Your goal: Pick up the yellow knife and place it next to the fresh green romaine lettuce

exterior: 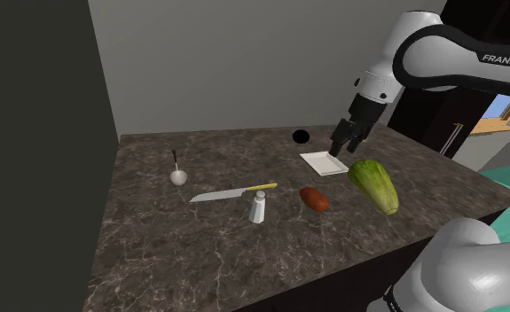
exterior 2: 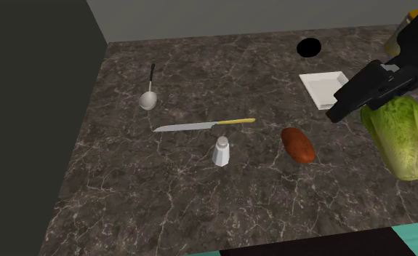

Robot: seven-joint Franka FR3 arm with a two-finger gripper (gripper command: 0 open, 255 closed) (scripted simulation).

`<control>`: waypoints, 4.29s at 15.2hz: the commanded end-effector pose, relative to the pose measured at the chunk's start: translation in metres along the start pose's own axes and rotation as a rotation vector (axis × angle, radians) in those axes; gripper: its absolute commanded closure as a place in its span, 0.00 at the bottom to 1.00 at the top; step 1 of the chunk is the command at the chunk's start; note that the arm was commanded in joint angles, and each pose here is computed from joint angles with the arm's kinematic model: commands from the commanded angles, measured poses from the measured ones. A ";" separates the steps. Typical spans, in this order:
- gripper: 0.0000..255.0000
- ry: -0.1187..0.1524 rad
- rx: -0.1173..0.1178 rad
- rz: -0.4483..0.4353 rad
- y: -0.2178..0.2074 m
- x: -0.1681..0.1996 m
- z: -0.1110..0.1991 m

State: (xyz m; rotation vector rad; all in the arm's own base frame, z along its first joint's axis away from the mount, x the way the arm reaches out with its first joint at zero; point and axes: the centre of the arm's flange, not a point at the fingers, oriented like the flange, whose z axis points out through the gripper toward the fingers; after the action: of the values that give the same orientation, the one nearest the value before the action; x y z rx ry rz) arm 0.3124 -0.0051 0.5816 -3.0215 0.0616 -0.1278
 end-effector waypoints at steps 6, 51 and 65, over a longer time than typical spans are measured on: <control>0.00 -0.009 -0.029 -0.235 -0.012 0.051 0.043; 1.00 -0.048 -0.165 -1.313 -0.167 0.198 0.292; 1.00 -0.048 -0.165 -1.313 -0.173 0.202 0.240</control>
State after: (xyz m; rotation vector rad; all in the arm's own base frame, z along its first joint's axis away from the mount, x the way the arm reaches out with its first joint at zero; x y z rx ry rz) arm 0.5408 0.1847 0.3762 -2.6202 -1.9224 -0.1475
